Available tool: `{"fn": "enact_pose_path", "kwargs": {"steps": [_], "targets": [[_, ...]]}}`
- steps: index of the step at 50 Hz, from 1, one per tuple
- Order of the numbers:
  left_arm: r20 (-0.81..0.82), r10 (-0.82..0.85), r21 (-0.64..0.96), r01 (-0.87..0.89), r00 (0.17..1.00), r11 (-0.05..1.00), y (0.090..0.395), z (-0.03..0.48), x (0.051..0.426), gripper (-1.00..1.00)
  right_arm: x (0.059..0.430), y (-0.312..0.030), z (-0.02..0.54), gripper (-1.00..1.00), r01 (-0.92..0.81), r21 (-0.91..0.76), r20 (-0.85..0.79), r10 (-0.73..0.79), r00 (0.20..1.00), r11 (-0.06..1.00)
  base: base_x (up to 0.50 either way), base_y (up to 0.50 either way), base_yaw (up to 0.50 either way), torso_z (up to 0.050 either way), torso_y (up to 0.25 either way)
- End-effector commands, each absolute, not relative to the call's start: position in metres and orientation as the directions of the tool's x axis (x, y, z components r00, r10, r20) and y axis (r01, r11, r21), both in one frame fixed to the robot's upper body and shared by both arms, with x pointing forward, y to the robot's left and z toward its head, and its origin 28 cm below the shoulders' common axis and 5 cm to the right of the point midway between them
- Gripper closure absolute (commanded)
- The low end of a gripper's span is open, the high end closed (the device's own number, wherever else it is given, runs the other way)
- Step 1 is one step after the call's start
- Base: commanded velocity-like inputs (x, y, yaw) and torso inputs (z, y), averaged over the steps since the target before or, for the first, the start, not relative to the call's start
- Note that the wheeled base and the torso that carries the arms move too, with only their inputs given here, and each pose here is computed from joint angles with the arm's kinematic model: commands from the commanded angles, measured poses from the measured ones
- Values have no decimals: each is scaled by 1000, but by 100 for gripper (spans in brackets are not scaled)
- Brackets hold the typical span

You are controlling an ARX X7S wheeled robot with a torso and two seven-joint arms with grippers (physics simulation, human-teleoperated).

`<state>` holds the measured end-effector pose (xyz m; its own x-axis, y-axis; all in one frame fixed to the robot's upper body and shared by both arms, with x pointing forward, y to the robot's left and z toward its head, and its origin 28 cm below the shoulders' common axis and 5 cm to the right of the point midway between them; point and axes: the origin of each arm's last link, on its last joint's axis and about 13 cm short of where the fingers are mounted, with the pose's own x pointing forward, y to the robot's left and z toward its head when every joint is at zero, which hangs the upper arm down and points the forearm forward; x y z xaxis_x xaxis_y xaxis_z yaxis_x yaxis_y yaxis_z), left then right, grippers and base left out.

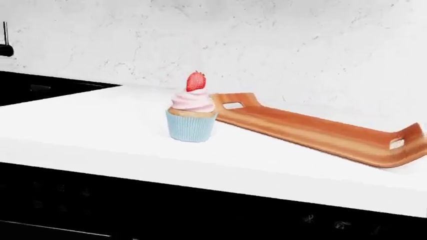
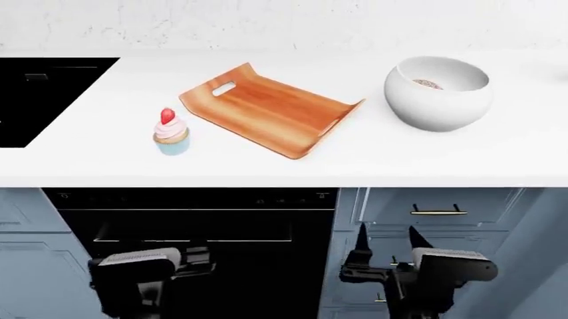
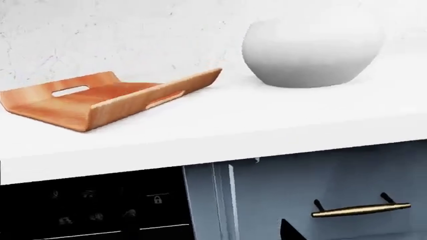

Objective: Pick up the bowl with donut and place it on the tray. Pick up the cupcake and place it on the tray.

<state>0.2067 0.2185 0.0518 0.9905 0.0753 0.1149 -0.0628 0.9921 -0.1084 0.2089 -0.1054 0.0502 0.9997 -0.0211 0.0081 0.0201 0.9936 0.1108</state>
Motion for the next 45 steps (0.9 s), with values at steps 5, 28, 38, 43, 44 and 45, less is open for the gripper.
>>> {"fn": "enact_pose_path", "kwargs": {"steps": [5, 28, 38, 43, 44, 45], "targets": [[336, 75, -86, -49, 939, 995, 237, 191, 173, -100, 171, -141, 203, -100, 68, 117, 230, -94, 969, 991, 0, 0, 0, 0, 0], [298, -133, 155, 90, 945, 984, 241, 291, 175, -100, 159, -175, 316, -100, 267, -30, 352, -239, 905, 963, 0, 0, 0, 0, 0], [275, -106, 197, 52, 956, 979, 246, 304, 169, -100, 170, -176, 321, -100, 258, -62, 344, -222, 912, 964, 0, 0, 0, 0, 0], [261, -116, 202, 63, 958, 977, 244, 305, 172, -100, 173, -175, 323, -100, 235, -72, 344, -197, 918, 969, 0, 0, 0, 0, 0], [259, -114, 200, 63, 959, 978, 244, 305, 172, -100, 173, -175, 323, -100, 230, -73, 345, -192, 919, 970, 0, 0, 0, 0, 0], [258, -114, 200, 62, 959, 978, 244, 305, 172, -100, 174, -175, 323, -100, 226, -72, 345, -189, 919, 971, 0, 0, 0, 0, 0]]}}
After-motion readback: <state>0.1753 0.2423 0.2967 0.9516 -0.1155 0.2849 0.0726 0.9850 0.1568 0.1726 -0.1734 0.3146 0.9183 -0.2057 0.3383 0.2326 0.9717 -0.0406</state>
